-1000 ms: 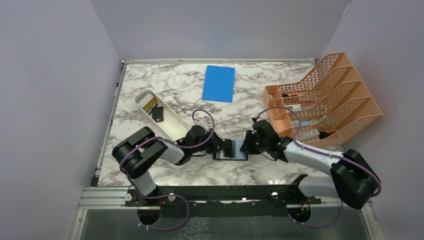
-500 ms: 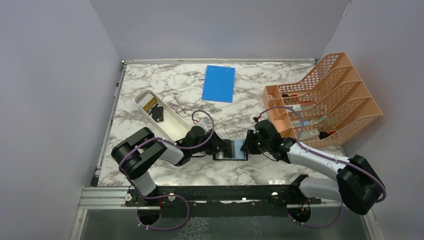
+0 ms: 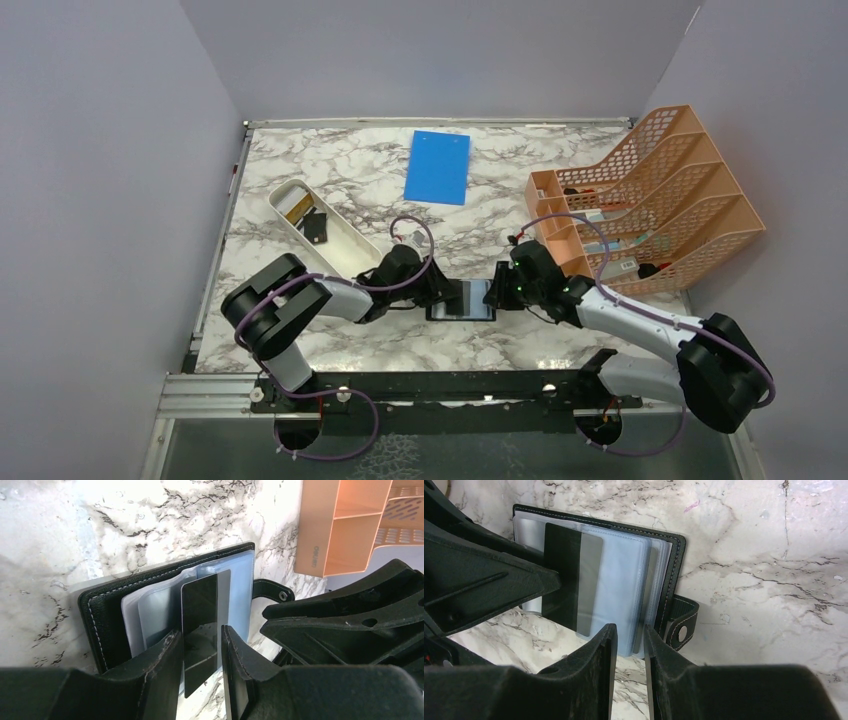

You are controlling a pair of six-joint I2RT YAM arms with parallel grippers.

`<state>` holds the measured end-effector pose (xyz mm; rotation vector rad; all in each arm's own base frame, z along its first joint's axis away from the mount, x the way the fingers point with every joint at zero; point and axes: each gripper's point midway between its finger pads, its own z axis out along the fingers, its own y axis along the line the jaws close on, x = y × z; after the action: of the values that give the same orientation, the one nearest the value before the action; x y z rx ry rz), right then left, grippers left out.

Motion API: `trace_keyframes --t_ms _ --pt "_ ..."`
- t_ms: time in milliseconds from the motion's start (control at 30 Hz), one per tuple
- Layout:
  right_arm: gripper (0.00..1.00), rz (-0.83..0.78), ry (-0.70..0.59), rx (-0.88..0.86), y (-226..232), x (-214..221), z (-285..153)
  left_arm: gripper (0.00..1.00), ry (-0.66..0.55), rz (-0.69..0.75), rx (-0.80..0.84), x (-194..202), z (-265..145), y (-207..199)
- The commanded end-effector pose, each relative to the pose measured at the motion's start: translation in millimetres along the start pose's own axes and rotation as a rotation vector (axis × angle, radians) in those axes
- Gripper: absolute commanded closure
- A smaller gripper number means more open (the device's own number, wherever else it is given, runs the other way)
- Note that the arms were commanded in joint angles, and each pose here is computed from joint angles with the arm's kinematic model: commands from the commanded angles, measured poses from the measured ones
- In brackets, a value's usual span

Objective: Put the credit cards into the card holder
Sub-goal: Insert the credit card into the card holder.

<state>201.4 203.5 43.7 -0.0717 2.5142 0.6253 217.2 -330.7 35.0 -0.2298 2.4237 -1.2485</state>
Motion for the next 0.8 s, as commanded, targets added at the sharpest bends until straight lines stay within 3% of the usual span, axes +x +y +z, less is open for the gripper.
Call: trace_keyframes --t_ms 0,200,767 --pt "0.69 -0.005 0.000 0.042 -7.1 -0.5 1.8 0.63 -0.024 0.069 -0.118 -5.6 -3.4 13.5" --pt "0.69 0.001 0.016 0.035 -5.9 2.6 5.1 0.60 -0.052 0.165 -0.233 -15.2 -5.1 13.4" --pt "0.69 0.017 0.026 0.021 -4.5 6.4 8.6 0.59 0.007 0.210 -0.229 5.0 11.8 -3.0"
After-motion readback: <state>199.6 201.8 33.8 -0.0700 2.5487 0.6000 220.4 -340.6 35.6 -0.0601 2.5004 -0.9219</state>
